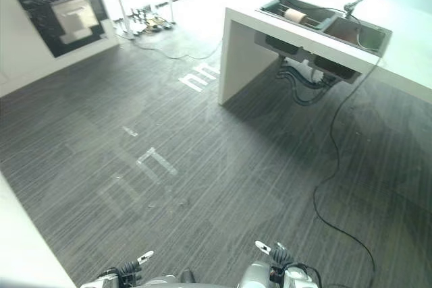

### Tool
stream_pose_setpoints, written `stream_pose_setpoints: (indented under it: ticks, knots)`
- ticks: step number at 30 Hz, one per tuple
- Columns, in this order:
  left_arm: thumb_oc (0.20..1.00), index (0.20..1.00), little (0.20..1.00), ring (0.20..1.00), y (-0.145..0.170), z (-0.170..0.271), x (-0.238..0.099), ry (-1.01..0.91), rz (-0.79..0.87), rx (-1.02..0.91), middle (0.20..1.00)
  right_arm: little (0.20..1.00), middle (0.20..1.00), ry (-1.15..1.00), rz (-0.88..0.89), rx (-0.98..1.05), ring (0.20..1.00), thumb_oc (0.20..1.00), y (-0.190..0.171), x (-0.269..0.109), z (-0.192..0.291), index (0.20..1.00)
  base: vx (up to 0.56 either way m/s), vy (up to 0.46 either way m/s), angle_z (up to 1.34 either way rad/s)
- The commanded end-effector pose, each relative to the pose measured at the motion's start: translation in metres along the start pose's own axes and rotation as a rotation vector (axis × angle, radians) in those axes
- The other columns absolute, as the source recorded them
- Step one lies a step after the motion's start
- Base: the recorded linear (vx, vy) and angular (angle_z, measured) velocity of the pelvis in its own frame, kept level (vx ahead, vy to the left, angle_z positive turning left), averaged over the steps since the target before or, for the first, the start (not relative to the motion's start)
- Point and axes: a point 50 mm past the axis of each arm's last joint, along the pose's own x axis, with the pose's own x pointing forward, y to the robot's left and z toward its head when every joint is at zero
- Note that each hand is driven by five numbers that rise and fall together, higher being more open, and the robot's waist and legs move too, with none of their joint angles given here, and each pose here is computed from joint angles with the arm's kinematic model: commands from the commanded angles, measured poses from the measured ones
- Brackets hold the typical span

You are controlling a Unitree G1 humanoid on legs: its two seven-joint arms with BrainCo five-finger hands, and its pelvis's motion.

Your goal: Place the dishes in the dishwasher.

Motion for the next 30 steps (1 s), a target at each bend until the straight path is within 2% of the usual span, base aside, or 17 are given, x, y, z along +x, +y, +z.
stream_pose_setpoints:
  ticks: [1, 10, 13, 21, 30]
  knots:
    - [1.0, 1.0, 1.0, 1.0, -0.01, -0.001, 0.001, 0.0, -0.061, 0.029, 1.0, 1.0, 1.0, -0.073, 0.031, -0.029, 1.0, 1.0, 0.006, 0.002, 0.019, 1.0, 0.33, -0.145, -0.03]
    - [1.0, 1.0, 1.0, 1.0, -0.009, -0.027, 0.0, 0.056, -0.033, 0.029, 1.0, 1.0, 1.0, -0.027, 0.001, -0.01, 1.0, 1.0, 0.001, 0.002, 0.013, 1.0, 0.36, -0.121, 0.02]
    - [1.0, 1.0, 1.0, 1.0, -0.01, -0.037, -0.001, 0.072, -0.026, 0.004, 1.0, 1.0, 1.0, 0.0, 0.001, -0.062, 1.0, 1.0, -0.004, 0.002, 0.009, 1.0, 0.45, -0.164, -0.2]
    - [1.0, 1.0, 1.0, 1.0, -0.014, -0.032, 0.0, 0.046, -0.045, -0.054, 1.0, 1.0, 1.0, 0.003, -0.003, -0.147, 1.0, 1.0, -0.017, 0.001, 0.02, 1.0, 0.24, -0.151, -0.45]
    - [1.0, 1.0, 1.0, 1.0, -0.019, -0.036, 0.0, 0.038, -0.039, -0.016, 1.0, 1.0, 1.0, 0.023, -0.009, -0.183, 1.0, 1.0, -0.014, 0.001, 0.009, 1.0, 0.3, 0.216, -0.36]
